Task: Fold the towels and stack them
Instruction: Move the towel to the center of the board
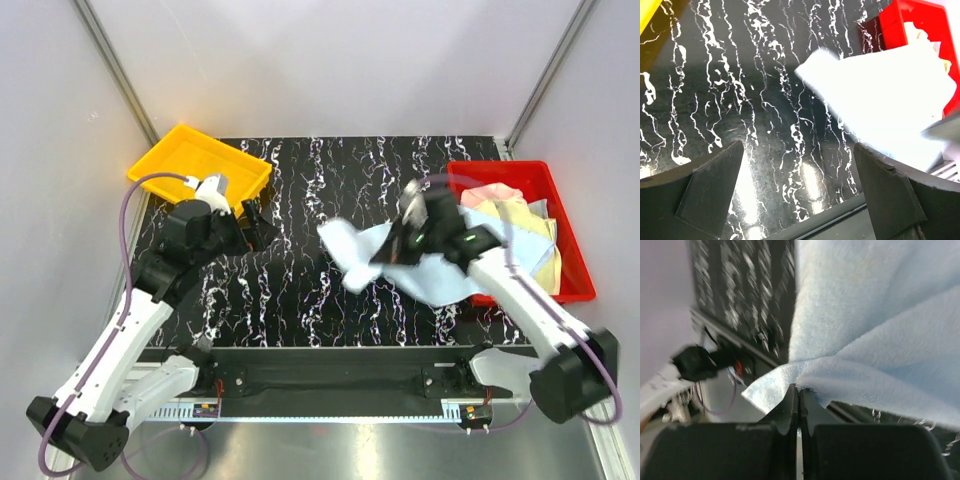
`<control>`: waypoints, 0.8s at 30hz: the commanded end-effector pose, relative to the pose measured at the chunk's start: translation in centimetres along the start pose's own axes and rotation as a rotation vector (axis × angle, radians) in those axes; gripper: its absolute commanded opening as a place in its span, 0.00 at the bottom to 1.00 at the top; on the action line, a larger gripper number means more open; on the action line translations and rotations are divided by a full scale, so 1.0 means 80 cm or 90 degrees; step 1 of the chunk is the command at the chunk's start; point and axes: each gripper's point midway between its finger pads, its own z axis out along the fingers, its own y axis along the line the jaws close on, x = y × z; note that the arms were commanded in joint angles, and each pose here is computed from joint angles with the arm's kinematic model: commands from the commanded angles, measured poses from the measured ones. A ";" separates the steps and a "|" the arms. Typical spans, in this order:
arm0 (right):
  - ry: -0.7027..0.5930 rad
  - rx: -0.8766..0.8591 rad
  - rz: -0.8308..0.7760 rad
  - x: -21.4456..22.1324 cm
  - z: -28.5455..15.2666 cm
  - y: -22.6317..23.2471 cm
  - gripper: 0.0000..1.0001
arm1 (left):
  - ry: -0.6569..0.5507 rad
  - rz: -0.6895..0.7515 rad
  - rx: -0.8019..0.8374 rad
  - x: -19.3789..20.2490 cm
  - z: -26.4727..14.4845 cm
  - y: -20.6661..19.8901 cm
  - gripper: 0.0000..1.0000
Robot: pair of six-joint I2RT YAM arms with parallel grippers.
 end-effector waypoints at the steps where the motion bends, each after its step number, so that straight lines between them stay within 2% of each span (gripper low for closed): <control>1: 0.092 -0.113 0.036 0.070 0.059 0.020 0.01 | 0.019 -0.011 -0.024 0.021 0.009 0.019 0.99; 2: 0.114 -0.111 0.023 0.086 0.063 0.023 0.04 | 0.030 -0.015 -0.006 0.028 0.014 0.015 0.98; 3: 0.088 -0.083 0.006 0.072 0.062 0.021 0.23 | 0.048 -0.026 -0.001 0.037 0.022 0.015 0.98; 4: 0.090 -0.040 0.013 0.073 0.056 0.011 0.32 | 0.060 -0.034 0.005 0.044 0.027 0.015 0.98; 5: 0.061 -0.004 0.004 0.061 0.050 0.006 0.42 | 0.075 -0.041 0.029 0.056 0.035 0.011 0.97; 6: -0.029 0.057 -0.028 0.017 0.034 0.003 0.54 | 0.094 -0.059 0.029 0.065 0.045 0.013 0.97; 7: -0.040 0.117 -0.030 0.011 0.021 -0.011 0.58 | 0.093 -0.064 0.042 0.066 0.053 0.009 0.95; 8: -0.103 0.214 -0.035 -0.018 0.009 -0.038 0.60 | 0.110 -0.076 0.039 0.078 0.060 0.010 0.94; 9: -0.153 0.260 -0.044 -0.050 -0.010 -0.039 0.61 | 0.133 -0.076 0.025 0.089 0.071 0.013 0.94; 11: -0.199 0.430 -0.022 -0.081 -0.040 -0.098 0.60 | 0.157 -0.049 0.009 0.107 0.083 0.005 0.93; 12: -0.236 0.488 0.037 -0.104 -0.066 -0.130 0.57 | 0.166 -0.038 0.009 0.110 0.088 -0.003 0.93; 16: -0.316 0.586 0.214 -0.133 -0.115 -0.239 0.57 | 0.252 -0.002 -0.001 0.166 0.118 -0.020 0.92; 19: -0.352 0.624 0.315 -0.136 -0.144 -0.301 0.59 | 0.278 0.009 0.016 0.188 0.128 -0.033 0.91; 22: -0.351 0.641 0.393 -0.127 -0.152 -0.347 0.60 | 0.304 0.028 0.045 0.208 0.132 -0.052 0.91; 24: -0.339 0.708 0.419 -0.111 -0.175 -0.386 0.60 | 0.324 0.043 0.055 0.221 0.132 -0.060 0.91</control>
